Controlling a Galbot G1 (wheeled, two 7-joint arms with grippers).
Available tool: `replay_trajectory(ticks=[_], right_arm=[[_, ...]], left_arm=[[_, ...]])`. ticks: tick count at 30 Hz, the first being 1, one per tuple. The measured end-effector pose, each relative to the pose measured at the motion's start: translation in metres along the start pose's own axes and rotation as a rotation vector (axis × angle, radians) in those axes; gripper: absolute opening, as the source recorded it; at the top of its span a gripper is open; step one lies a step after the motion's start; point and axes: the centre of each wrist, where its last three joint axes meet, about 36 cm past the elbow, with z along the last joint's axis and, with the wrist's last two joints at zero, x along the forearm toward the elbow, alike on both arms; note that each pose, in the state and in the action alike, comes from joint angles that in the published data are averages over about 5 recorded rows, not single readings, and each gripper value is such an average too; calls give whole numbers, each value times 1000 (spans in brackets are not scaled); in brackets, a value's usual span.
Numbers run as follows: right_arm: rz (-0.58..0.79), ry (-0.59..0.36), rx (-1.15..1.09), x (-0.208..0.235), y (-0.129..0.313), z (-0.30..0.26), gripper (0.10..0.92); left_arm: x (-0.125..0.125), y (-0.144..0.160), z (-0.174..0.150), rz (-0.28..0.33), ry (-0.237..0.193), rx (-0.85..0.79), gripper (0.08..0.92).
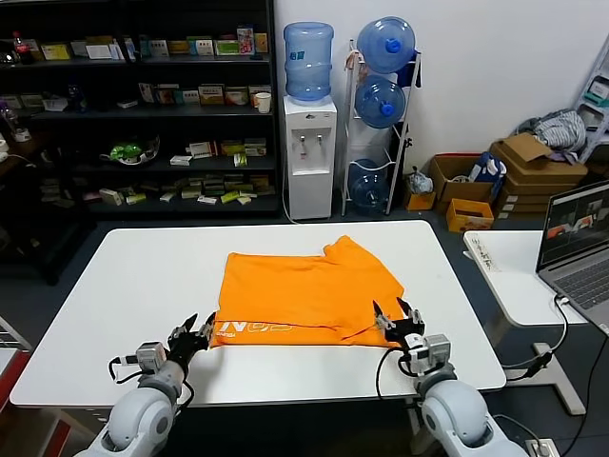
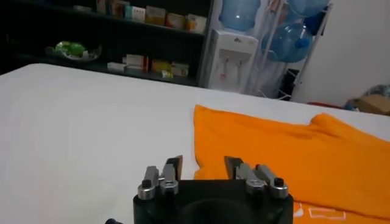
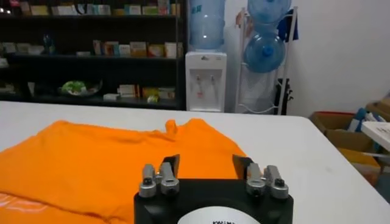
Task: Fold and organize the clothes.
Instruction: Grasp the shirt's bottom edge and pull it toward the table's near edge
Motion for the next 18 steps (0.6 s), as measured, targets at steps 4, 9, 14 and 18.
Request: replay_trajectory(ticks=[4,9,14,18], right_arm=[[-8,31,3,14,-17,13,793],[-18,53,-8,21,-33,26,822],[-28,73,-21,22,-40,35,823],[-33,87,-31,19,-42,40,823]], left_arm=[[14,3,12,11,21,1,734],[23,14,27,45,21,-2,818],[22,24,39,74,22,0,822],[17,28,46,86,23,6,823]])
